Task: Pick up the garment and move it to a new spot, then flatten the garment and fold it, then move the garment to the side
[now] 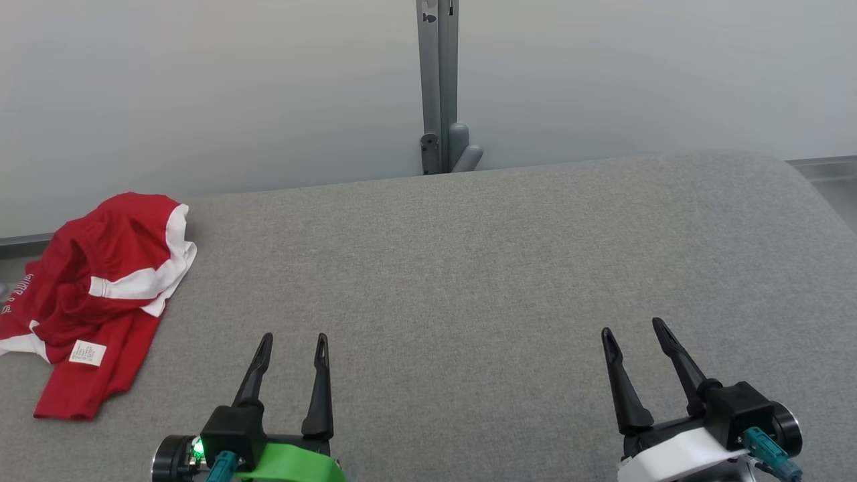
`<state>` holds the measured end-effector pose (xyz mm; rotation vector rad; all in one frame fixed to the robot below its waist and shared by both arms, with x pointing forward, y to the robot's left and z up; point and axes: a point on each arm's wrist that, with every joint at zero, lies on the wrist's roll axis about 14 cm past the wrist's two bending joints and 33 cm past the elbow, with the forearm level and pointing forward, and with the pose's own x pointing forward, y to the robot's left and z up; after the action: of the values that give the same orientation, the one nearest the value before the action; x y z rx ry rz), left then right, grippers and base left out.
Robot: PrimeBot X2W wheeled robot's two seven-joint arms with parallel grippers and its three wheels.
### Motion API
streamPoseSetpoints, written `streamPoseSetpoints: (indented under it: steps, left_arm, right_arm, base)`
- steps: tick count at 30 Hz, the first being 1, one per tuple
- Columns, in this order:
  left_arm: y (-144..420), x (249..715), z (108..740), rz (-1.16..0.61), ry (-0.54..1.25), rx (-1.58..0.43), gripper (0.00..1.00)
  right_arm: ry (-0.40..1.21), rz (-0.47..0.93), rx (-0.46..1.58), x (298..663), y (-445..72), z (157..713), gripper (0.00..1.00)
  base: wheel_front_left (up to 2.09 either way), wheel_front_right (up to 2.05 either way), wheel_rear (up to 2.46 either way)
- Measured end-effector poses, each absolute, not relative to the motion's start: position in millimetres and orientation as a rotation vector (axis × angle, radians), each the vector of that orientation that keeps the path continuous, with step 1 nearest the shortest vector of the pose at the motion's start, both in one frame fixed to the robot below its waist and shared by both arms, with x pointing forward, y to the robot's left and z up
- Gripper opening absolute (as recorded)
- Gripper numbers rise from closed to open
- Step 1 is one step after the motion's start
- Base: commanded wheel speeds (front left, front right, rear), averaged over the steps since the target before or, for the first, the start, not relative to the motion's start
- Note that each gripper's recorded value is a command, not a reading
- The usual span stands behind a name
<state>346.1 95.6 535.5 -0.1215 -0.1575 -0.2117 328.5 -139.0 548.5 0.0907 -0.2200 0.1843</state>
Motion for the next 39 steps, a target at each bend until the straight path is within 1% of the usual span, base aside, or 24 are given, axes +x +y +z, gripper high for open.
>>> streamPoseSetpoints:
  steps: [12,17,25,39]
  left_arm:
    - [99,344,526,-0.204,-0.127,-0.14,1.0]
    - [108,342,524,-0.174,-0.123,-0.14,1.0]
    - [133,337,522,-0.087,-0.126,-0.145,1.0]
    - [193,315,519,0.116,-0.132,-0.142,1.0]
  right_arm:
    - [-0.209,0.191,0.091,329,-137,545,1.0]
    - [-0.194,0.211,0.092,330,-130,541,1.0]
    - [-0.183,0.285,0.093,339,-107,540,1.0]
    - [-0.163,0.461,0.102,357,-50,538,1.0]
  base:
    - [0.0,0.0,0.0]
    - [0.0,0.0,0.0]
    - [0.0,0.0,0.0]
    - [0.0,0.0,0.0]
